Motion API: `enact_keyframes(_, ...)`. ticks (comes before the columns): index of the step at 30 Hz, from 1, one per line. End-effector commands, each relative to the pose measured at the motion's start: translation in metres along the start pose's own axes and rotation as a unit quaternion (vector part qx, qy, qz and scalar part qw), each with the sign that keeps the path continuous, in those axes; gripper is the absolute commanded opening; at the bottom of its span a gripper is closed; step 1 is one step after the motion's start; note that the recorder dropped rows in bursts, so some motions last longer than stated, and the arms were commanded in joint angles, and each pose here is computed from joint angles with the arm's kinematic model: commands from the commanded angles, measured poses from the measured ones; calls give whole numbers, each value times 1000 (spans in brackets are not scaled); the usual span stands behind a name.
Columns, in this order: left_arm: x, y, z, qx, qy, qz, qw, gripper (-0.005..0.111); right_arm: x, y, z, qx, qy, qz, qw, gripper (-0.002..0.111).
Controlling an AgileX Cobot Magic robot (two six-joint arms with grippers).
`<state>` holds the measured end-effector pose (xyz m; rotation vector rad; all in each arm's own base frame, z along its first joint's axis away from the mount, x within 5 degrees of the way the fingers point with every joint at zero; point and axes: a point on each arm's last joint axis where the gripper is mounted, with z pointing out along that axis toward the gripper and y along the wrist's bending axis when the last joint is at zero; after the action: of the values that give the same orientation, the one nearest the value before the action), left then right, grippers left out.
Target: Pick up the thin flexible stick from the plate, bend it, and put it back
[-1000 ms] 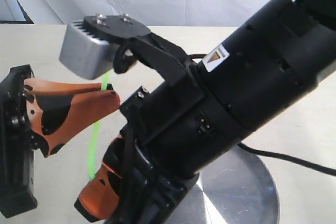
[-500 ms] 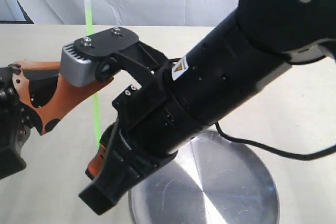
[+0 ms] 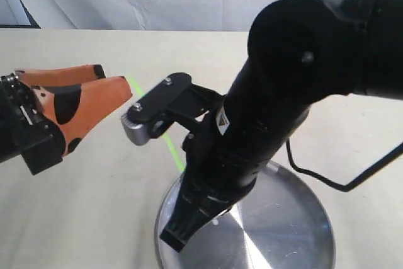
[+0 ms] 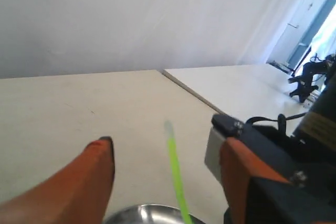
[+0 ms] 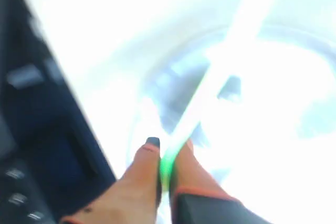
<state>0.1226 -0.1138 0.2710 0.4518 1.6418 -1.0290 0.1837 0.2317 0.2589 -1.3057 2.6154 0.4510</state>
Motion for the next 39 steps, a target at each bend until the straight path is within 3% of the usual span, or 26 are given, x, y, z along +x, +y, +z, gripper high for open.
enact_keyframes(1,1,10,-2,-63,20,38,997,33,15,-9,10,45,48,17,998,-1)
enact_keyframes(5,4,19,-8,-123,47,74,989,0,45,-26,28,49,90,70,992,-1)
enact_keyframes(10,1,21,-17,-154,48,86,983,0,74,-36,41,38,121,114,985,-1)
enact_keyframes(17,3,24,-20,-178,59,89,978,0,85,-41,65,41,143,117,982,-1)
enact_keyframes(19,3,26,-20,-186,70,116,973,0,85,-44,72,51,131,109,984,-1)
enact_keyframes(21,4,26,-20,-186,73,128,971,0,83,-49,78,66,117,94,986,8)
enact_keyframes(24,4,27,-21,-186,78,150,968,0,84,-51,80,71,125,90,986,43)
enact_keyframes(25,4,27,-21,-185,80,158,967,0,85,-50,80,70,129,97,984,46)
enact_keyframes(27,6,31,-23,-206,102,183,956,0,83,-47,67,74,103,116,985,36)
enact_keyframes(30,9,37,-26,-237,126,182,946,0,82,-39,25,92,19,126,988,3)
enact_keyframes(33,9,38,-27,-242,129,182,944,0,95,-27,-41,127,-119,126,977,0)
enact_keyframes(39,9,38,-27,-242,128,180,945,0,126,-13,-101,160,-258,103,947,0)
